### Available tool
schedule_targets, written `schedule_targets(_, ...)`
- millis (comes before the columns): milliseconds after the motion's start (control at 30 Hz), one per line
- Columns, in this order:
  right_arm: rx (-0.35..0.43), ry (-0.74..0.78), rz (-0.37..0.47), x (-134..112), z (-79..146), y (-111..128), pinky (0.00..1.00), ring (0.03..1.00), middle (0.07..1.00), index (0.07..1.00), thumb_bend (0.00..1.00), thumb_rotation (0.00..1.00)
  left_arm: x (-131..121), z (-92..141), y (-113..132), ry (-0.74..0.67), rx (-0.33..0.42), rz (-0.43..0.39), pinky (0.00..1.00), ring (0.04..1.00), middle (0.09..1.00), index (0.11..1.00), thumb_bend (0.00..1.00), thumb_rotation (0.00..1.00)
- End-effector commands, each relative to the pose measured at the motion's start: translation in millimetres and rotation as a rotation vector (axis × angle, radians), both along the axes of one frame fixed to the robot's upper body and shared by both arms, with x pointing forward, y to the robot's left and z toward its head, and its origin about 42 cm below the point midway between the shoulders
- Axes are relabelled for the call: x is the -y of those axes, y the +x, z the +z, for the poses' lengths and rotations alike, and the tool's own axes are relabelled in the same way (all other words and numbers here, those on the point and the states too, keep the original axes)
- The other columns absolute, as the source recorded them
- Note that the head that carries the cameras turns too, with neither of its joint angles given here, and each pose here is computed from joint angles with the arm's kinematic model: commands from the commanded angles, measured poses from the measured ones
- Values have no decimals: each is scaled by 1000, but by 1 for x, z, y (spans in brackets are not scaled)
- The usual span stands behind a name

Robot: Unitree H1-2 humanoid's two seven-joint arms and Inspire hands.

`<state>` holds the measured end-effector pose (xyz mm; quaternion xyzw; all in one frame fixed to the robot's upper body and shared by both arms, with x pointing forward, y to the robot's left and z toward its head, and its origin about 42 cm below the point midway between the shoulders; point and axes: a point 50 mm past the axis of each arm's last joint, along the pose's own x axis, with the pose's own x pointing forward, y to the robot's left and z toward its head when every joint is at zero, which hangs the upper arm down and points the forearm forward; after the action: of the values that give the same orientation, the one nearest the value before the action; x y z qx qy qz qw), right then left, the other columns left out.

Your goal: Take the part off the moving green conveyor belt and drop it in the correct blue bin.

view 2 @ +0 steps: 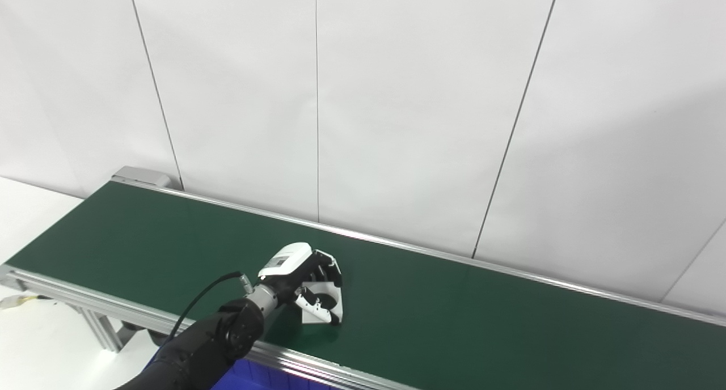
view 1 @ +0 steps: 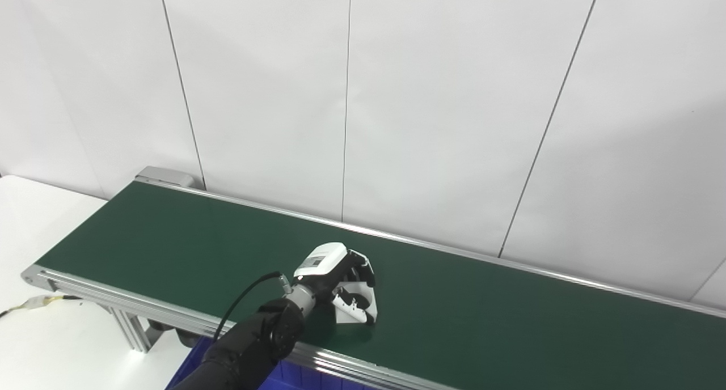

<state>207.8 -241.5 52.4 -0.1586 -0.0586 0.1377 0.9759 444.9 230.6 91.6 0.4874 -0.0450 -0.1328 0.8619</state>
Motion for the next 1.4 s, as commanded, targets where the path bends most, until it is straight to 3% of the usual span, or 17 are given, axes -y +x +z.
schedule_targets(0, 101, 26, 10, -1, 15, 5, 909, 935, 931, 972, 983, 881, -9, 14, 7, -3, 12, 19, 343, 374, 466, 543, 494, 0)
schedule_targets(100, 101, 23, 8, -1, 14, 6, 895, 925, 926, 967, 975, 878, -12, 17, 5, -15, 35, 24, 377, 389, 475, 532, 497, 0)
schedule_targets(400, 101, 27, 4, -1, 15, 7, 884, 920, 922, 965, 989, 872, -15, 44, -11, -133, 197, 6, 413, 411, 482, 520, 499, 0)
schedule_targets(567, 101, 29, 4, -2, 14, 8, 874, 911, 919, 965, 973, 862, -13, 58, -25, -197, 270, -37, 351, 432, 500, 522, 476, 0)
schedule_targets(767, 104, 30, 3, -5, 17, 8, 896, 907, 915, 954, 938, 823, -9, 69, -42, -253, 307, -110, 346, 444, 518, 508, 474, 0)
schedule_targets(1100, 109, 30, -1, -11, 30, 5, 892, 887, 890, 947, 846, 735, -9, 82, -65, -322, 351, -157, 353, 460, 519, 495, 475, 0)
schedule_targets(1367, 119, 20, 3, -16, 33, 4, 886, 887, 891, 950, 745, 678, -11, 76, -78, -347, 365, -220, 322, 443, 522, 516, 472, 0)
